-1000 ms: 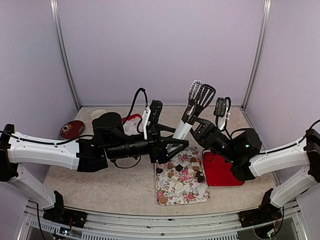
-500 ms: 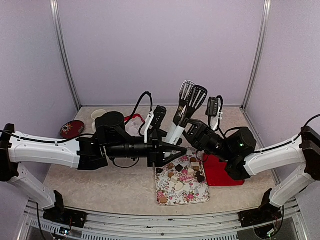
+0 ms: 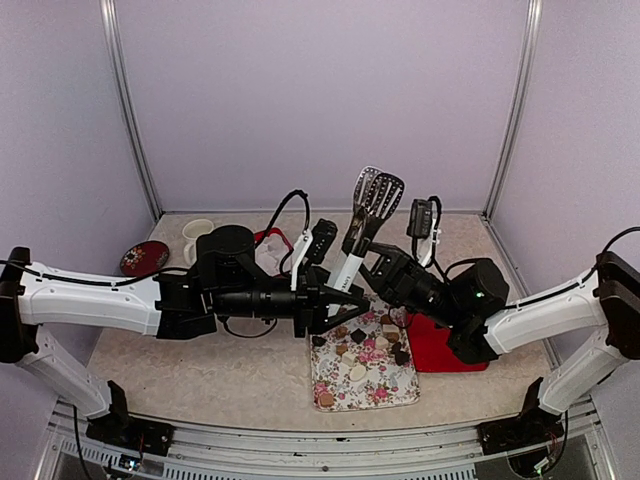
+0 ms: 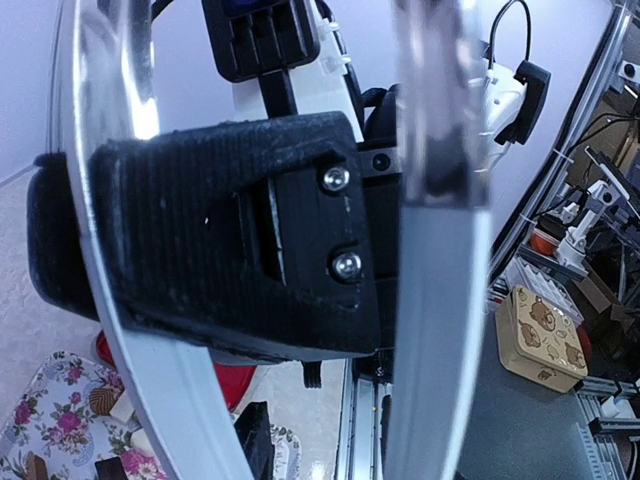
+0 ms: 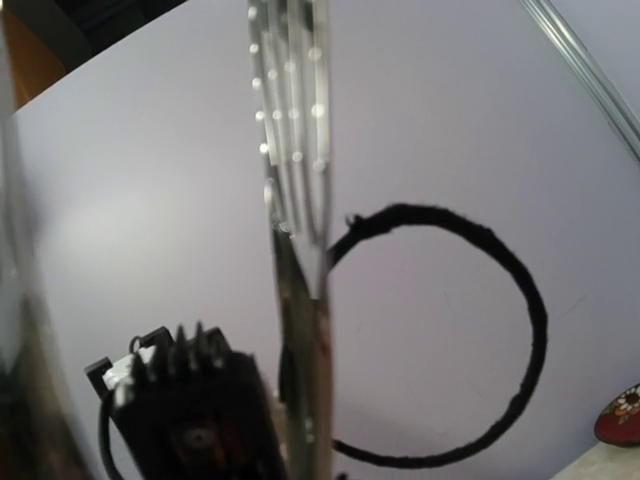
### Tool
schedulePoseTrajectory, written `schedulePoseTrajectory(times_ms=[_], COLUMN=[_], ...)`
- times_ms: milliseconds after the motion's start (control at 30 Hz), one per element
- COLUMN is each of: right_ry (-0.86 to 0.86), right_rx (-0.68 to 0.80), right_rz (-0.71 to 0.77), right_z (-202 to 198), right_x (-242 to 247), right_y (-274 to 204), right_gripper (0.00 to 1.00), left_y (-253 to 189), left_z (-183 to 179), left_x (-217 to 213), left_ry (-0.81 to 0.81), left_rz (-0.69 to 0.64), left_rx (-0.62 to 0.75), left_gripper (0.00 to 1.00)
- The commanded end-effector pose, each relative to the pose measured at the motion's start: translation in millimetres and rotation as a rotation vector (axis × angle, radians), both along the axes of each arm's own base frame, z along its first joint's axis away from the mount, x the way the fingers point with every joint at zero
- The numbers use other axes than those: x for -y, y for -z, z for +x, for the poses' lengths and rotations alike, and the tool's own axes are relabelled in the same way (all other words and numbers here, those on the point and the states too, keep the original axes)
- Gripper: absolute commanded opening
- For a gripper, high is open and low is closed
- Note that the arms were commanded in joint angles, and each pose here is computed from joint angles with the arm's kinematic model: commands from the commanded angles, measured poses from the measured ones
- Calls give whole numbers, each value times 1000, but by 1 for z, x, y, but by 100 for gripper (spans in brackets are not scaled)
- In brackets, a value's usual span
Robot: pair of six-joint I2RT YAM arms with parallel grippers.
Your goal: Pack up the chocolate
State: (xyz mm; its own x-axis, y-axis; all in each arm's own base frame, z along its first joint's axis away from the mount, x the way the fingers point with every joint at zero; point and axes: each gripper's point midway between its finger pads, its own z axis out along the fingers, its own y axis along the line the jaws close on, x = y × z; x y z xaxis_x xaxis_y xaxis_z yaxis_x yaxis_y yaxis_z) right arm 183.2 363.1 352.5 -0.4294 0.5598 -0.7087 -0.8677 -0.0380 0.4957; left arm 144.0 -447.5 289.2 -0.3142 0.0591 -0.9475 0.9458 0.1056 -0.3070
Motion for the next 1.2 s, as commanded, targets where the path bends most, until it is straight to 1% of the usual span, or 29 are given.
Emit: schedulePoseTrajectory(times_ms=[0,167,267,333,400,633,700,800,833,1000,1100,1167], right_ry=[49,31,20,23,33,48,61,112,133,225,307,358], right_rx=[-11,-31,-40,-41,-47,-79,-91,-120,-130,-147,-179,-176], right_rz=[42,58,59,65,67,75,73,55,45,-5,-56,-114], right_z=[5,6,6,7,8,11,11,20,23,32,40,43], right_x=[9,7,5,7,9,14,17,28,33,57,79,94], right_y=[3,9,11,11,11,20,24,33,36,45,57,64], right_gripper=[0,0,0,0,0,0,24,47,53,59,63,63], left_y=[-26,-27,-23,-21,-23,-27,-26,-25,-25,-24,-11,2], left_z=[-2,9,13,15,15,19,19,21,21,25,36,44], left_x=[-8,-8,-5,-4,-5,-10,-10,-14,-16,-25,-33,-43], left_ry=[-17,-74,-88,-88,-98,-131,-130,-141,-142,-142,-179,-220], left_rz=[-70,-86,-77,-76,-88,-101,-91,-75,-71,-60,16,79], left_rx=[38,-1,-18,-24,-22,-12,-12,-16,-15,-41,-69,-94], left_gripper=[41,49,51,47,41,31,30,30,30,30,33,34])
